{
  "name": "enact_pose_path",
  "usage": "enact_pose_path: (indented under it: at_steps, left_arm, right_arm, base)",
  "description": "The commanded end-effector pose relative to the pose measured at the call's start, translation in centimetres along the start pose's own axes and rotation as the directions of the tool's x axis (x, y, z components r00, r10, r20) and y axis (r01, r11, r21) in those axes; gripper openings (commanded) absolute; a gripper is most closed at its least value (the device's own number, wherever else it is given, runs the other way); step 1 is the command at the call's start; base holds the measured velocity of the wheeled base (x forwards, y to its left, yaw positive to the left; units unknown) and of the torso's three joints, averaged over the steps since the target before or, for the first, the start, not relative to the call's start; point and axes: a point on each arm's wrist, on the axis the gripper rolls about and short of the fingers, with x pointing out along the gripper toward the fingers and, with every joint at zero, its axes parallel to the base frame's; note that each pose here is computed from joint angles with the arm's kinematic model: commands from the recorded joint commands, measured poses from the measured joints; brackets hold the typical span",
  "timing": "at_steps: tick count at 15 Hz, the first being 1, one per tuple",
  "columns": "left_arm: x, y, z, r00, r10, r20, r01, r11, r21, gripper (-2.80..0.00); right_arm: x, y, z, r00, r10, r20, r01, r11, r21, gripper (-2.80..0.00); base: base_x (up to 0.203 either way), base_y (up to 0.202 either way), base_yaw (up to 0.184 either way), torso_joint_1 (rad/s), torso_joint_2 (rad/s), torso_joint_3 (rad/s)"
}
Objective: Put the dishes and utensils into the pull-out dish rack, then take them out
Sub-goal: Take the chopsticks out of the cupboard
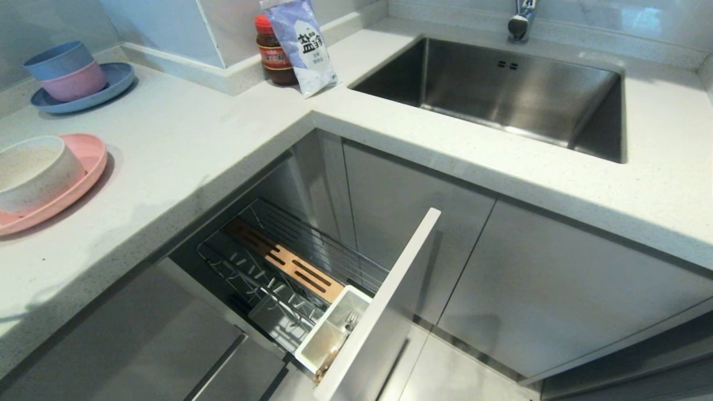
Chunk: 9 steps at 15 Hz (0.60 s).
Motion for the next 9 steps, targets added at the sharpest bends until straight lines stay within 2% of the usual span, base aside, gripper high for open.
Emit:
enact_pose_path:
  at_steps: [1, 2, 3, 4, 5, 7, 9]
  left_arm:
    - [0.0, 0.8, 0.3, 0.974, 0.207, 0.089, -0.204, 0.978, -0.033, -2.8]
    - [0.3, 1.3, 0.7, 0.951, 0.286, 0.118, -0.283, 0.958, -0.04, -2.8]
    - [0.6, 1.9, 1.0, 0.918, 0.374, 0.134, -0.37, 0.927, -0.057, -2.8]
    - [0.9, 2.7, 1.4, 0.861, 0.489, 0.138, -0.482, 0.872, -0.085, -2.8]
    - [1.3, 3.6, 1.5, 0.801, 0.586, 0.126, -0.575, 0.81, -0.113, -2.8]
    - [1.4, 5.3, 1.2, 0.684, 0.724, 0.083, -0.705, 0.687, -0.178, -2.8]
    - [1.4, 7.3, 0.3, 0.547, 0.837, -0.001, -0.813, 0.531, -0.241, -2.8]
  right_arm:
    - [0.0, 0.0, 0.0, 1.0, 0.0, 0.001, 0.0, 1.0, 0.0, -2.8]
    - [0.0, 0.0, 0.0, 1.0, 0.0, 0.001, 0.0, 1.0, 0.0, -2.8]
    - [0.0, 0.0, 0.0, 1.0, 0.0, 0.001, 0.0, 1.0, 0.0, -2.8]
    - [0.0, 0.0, 0.0, 1.0, 0.0, 0.001, 0.0, 1.0, 0.0, -2.8]
    - [0.0, 0.0, 0.0, 1.0, 0.0, 0.001, 0.0, 1.0, 0.0, -2.8]
    - [0.0, 0.0, 0.0, 1.0, 0.0, 0.001, 0.0, 1.0, 0.0, -2.8]
    - [0.0, 0.0, 0.0, 1.0, 0.0, 0.001, 0.0, 1.0, 0.0, -2.8]
  base:
    - [0.0, 0.0, 0.0, 0.0, 0.0, 0.0]
    - [0.0, 0.0, 0.0, 0.0, 0.0, 0.0]
    - [0.0, 0.0, 0.0, 0.0, 0.0, 0.0]
    - [0.0, 0.0, 0.0, 0.0, 0.0, 0.0]
    - [0.0, 0.0, 0.0, 0.0, 0.0, 0.0]
    - [0.0, 0.0, 0.0, 0.0, 0.0, 0.0]
    - [0.0, 0.0, 0.0, 0.0, 0.0, 0.0]
